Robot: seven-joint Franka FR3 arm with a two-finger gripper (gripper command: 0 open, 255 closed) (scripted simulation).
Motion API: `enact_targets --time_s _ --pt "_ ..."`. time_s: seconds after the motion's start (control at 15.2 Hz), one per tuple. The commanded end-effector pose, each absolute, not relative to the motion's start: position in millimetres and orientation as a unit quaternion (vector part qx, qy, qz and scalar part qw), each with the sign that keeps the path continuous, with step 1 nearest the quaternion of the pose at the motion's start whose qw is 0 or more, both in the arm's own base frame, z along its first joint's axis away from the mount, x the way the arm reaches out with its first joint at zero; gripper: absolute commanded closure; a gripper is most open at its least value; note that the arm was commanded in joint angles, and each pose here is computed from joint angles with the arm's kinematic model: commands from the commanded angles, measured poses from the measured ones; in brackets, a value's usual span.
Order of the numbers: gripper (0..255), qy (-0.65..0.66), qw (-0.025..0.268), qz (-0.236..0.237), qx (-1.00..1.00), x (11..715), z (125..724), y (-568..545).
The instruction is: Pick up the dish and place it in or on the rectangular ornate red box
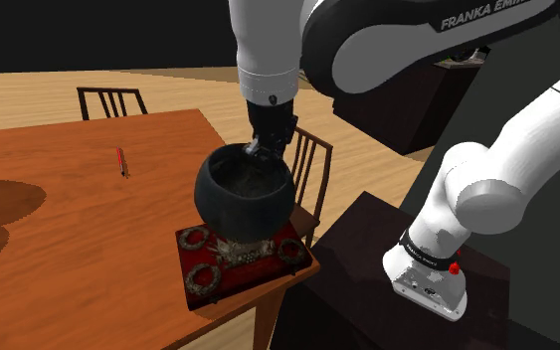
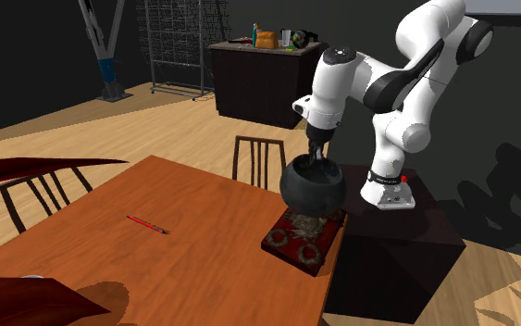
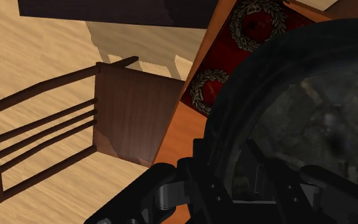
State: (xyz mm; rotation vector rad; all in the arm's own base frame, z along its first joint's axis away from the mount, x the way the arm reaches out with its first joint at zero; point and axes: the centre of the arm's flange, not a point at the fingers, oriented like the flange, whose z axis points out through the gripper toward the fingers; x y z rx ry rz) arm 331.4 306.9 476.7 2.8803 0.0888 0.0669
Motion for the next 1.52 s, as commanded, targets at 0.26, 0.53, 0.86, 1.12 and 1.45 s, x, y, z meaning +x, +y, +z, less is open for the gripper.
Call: enact_targets --time_s 0.26,0.53,0.86,1.12,1.45 --pt "255 0.030 0.128 0.024 0.991 331.6 445.5 307.9" --pt "255 0.030 0.128 0.024 0.991 331.6 424.4 307.9" --pt "255 0.030 0.128 0.024 0.991 331.6 407.4 307.9" --pt "255 0.030 0.128 0.024 0.991 331.6 407.4 307.9" --pt "0 0.030 0.128 0.024 0.991 331.8 407.3 307.9"
